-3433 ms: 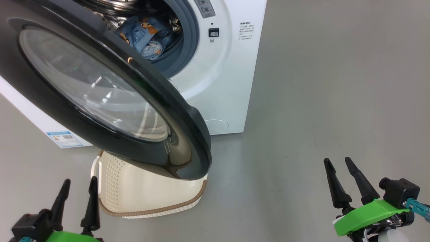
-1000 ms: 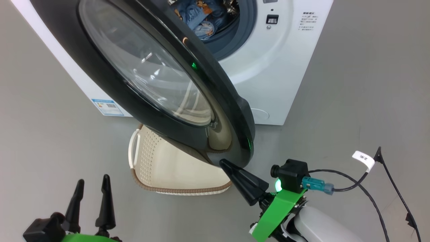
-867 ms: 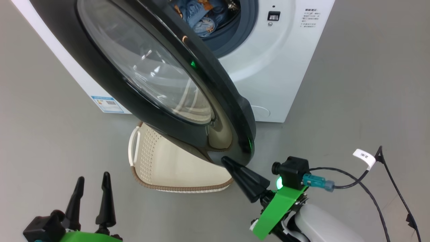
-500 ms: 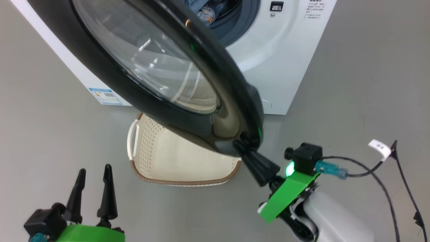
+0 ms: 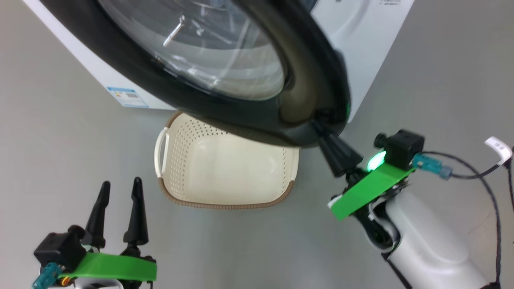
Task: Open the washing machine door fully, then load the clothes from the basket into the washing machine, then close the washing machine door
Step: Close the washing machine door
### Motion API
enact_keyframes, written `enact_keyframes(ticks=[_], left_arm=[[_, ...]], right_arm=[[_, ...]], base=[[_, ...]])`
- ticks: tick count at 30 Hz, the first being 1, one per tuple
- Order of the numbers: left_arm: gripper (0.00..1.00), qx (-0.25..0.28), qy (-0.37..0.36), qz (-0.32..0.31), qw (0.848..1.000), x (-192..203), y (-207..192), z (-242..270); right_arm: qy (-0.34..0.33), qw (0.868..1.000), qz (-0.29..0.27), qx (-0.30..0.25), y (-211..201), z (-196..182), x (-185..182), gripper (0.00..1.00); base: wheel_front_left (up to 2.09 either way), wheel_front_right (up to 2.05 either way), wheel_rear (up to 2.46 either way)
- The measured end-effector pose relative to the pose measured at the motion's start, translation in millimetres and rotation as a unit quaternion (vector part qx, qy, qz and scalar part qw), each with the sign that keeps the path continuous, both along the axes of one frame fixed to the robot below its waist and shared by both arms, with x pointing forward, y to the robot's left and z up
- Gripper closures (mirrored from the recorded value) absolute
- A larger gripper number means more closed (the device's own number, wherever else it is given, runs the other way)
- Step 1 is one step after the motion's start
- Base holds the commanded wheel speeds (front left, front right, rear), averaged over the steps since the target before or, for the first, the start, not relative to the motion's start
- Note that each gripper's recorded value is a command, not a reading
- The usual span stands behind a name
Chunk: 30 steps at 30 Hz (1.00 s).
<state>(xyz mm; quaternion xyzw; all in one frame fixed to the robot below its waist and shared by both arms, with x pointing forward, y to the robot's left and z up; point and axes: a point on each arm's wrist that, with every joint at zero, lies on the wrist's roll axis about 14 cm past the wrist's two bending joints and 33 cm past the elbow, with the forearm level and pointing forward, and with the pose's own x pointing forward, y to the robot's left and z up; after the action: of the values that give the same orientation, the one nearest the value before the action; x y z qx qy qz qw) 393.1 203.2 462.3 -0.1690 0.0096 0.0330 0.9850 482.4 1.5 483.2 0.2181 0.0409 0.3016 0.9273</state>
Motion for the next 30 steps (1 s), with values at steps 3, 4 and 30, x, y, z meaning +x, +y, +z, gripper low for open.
enact_keyframes(ticks=[3, 4, 30], left_arm=[[0.0, 0.001, -0.002, -0.001, 1.0, 5, 0, 0], [0.0, 0.002, -0.003, -0.001, 1.0, 6, -1, 1], [0.0, 0.006, -0.002, -0.011, 1.0, 24, -4, -3]], right_arm=[[-0.008, 1.0, -0.013, 0.002, -5, 3, 17, 1.0], [-0.011, 1.0, -0.014, 0.002, -5, 4, 20, 1.0], [-0.044, 0.992, -0.103, 0.052, -30, 27, 113, 1.0]], base=[[0.0, 0.0, 0.0], [0.0, 0.0, 0.0], [0.0, 0.0, 0.0]])
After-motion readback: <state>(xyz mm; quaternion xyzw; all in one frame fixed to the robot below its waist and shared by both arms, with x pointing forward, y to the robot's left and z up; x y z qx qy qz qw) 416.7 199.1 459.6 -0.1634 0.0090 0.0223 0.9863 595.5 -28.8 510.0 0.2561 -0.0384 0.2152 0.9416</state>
